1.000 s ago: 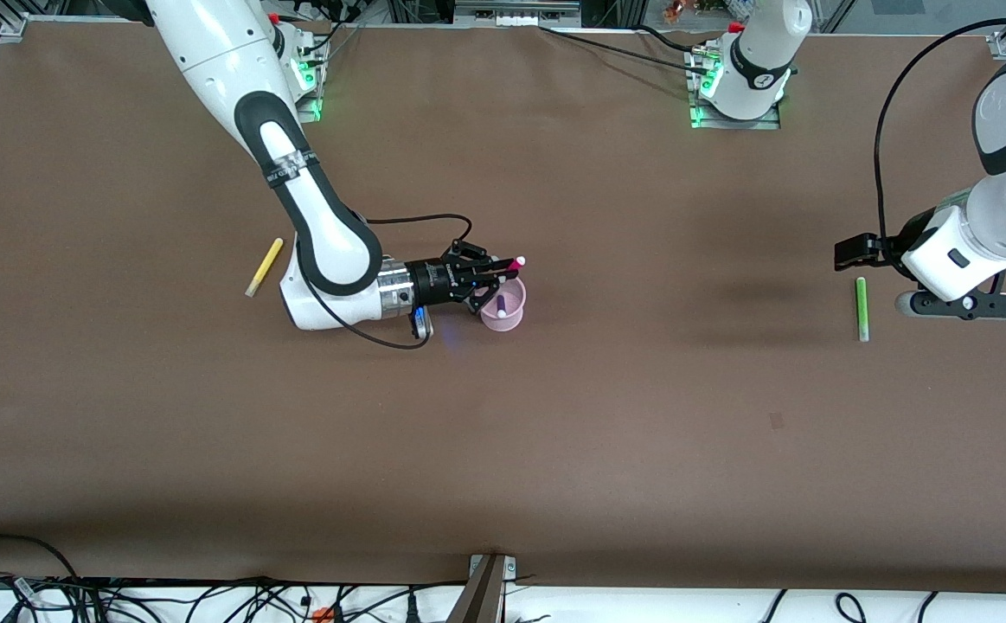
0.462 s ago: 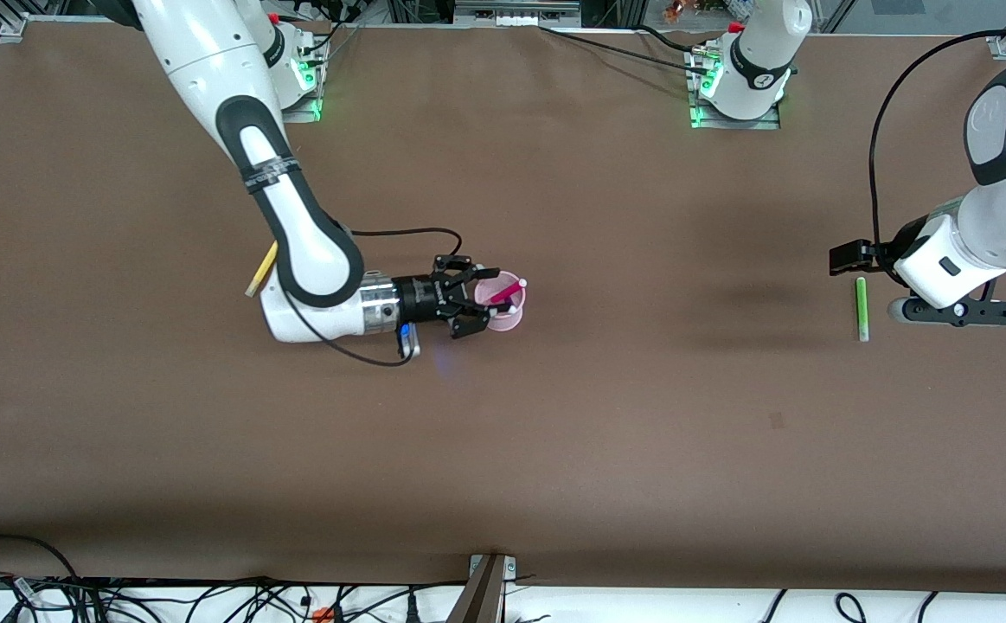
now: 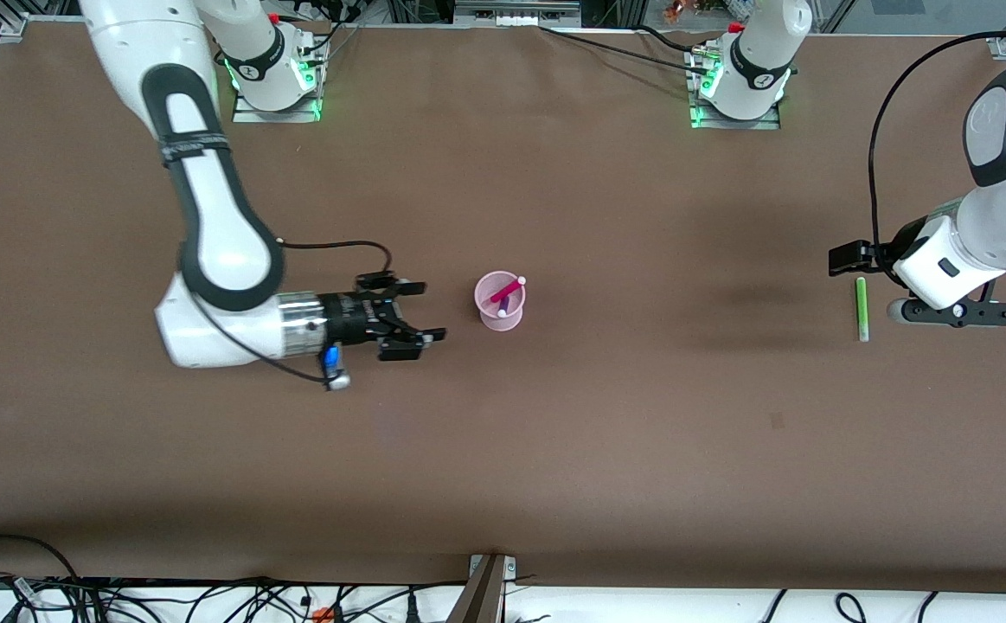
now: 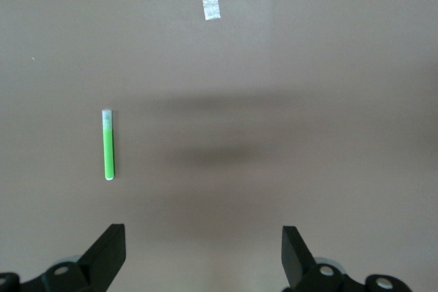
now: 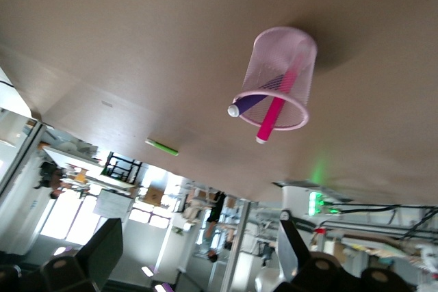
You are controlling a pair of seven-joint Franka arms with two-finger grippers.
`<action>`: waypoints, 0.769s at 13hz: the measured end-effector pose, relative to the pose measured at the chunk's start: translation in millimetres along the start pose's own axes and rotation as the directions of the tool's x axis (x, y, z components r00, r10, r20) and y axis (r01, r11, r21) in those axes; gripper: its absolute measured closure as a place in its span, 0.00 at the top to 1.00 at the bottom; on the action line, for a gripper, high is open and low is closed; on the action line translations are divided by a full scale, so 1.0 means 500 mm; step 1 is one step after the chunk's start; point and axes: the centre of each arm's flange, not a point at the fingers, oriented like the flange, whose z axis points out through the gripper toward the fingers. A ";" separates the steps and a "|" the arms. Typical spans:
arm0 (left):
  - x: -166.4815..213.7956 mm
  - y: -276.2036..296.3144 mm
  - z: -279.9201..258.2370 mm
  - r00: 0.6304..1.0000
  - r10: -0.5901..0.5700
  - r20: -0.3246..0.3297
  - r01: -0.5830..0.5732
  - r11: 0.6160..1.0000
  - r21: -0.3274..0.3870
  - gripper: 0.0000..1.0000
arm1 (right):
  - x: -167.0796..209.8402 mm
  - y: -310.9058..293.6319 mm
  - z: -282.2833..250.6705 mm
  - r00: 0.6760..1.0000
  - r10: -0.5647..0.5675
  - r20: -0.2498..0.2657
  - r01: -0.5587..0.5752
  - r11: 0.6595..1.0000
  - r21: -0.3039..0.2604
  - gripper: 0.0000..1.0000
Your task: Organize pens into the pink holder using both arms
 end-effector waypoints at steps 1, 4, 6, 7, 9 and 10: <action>0.000 0.000 0.000 1.000 0.000 0.000 0.000 1.000 0.000 1.00 | -0.020 -0.007 -0.053 0.999 -0.036 -0.031 0.035 0.999 -0.028 1.00; 0.001 0.000 0.002 1.000 0.000 0.002 0.000 1.000 0.000 1.00 | -0.147 -0.013 -0.208 0.956 -0.203 -0.214 0.169 0.972 -0.165 1.00; 0.003 0.001 0.005 1.000 0.001 0.005 -0.001 1.000 0.000 1.00 | -0.261 0.011 -0.300 0.868 -0.378 -0.322 0.270 0.903 -0.334 1.00; 0.005 0.002 0.009 1.000 0.002 0.008 -0.002 1.000 -0.001 1.00 | -0.311 0.030 -0.345 0.811 -0.467 -0.353 0.310 0.854 -0.419 1.00; 0.006 0.003 0.011 1.000 0.003 0.010 -0.003 1.000 -0.001 1.00 | -0.380 0.072 -0.421 0.687 -0.630 -0.362 0.364 0.730 -0.579 1.00; 0.006 0.003 0.011 1.000 0.003 0.010 -0.003 1.000 -0.001 1.00 | -0.401 0.093 -0.449 0.643 -0.682 -0.348 0.373 0.676 -0.636 1.00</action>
